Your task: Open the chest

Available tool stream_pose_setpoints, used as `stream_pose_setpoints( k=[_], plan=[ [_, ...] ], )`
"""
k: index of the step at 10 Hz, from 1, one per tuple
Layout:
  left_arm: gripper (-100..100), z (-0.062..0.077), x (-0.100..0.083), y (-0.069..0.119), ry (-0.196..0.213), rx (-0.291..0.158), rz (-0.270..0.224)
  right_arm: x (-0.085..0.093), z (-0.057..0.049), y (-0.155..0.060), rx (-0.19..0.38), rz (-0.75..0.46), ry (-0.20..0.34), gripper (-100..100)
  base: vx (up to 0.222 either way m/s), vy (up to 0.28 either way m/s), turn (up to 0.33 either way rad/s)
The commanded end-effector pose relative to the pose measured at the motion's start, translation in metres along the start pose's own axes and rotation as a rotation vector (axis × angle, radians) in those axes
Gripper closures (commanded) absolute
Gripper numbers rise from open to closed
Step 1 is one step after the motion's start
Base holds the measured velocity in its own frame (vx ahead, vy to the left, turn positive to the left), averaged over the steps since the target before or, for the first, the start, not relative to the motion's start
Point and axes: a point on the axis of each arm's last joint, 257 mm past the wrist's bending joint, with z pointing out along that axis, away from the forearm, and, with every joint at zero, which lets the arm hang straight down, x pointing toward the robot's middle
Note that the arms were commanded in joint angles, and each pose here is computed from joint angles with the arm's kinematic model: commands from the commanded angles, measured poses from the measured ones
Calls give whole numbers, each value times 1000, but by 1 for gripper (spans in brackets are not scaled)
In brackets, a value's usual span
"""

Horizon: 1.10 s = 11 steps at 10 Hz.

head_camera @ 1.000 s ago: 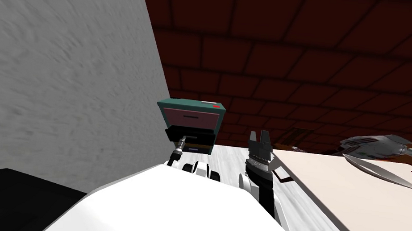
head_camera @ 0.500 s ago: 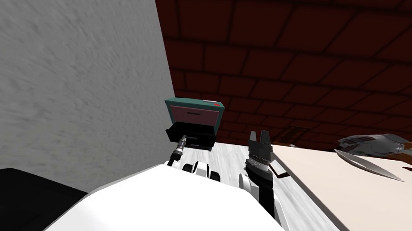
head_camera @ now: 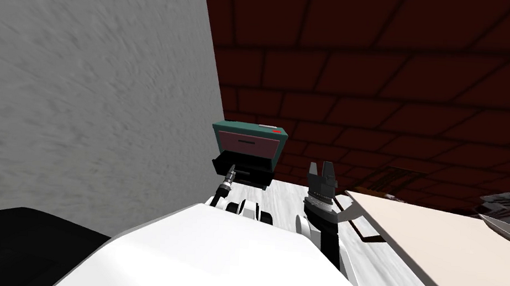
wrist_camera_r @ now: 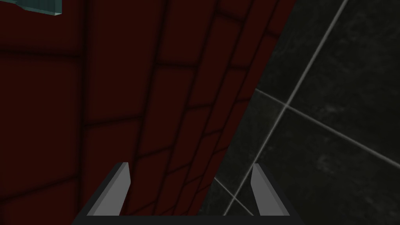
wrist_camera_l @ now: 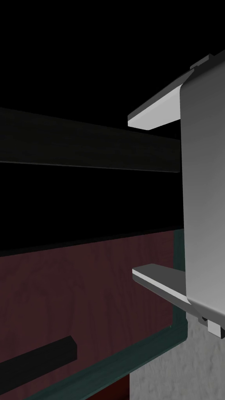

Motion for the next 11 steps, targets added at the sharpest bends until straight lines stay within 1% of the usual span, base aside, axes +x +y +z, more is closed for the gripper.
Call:
stream_pose_setpoints(
  k=[1, 2, 3, 4, 5, 6, 11],
  plan=[
    [-100, 8, 28, -14, 47, 1, -3, 0, 0, 0, 0, 0, 0, 0, 14, 26, 154],
    [-100, 9, 39, -18, 64, -3, -5, 0, 0, 0, 0, 0, 0, 0, 9, 23, 172],
    [-100, 10, 38, -20, 64, 2, -5, 0, 0, 0, 0, 0, 0, 0, 7, 13, 63],
    [-100, 11, 49, -27, 81, 3, -7, 0, 0, 0, 0, 0, 0, 0, 11, 18, 108],
    [-100, 5, 44, -16, 71, -18, -6, 0, 0, 0, 0, 0, 0, 0, 12, 8, 21],
    [0, 4, 45, -15, 72, -23, -6, 0, 0, 0, 0, 0, 0, 0, 0, 0, 0],
    [0, 2, 44, -9, 71, -38, -5, 0, 0, 0, 0, 0, 0, 0, 0, 0, 0]
  ],
)
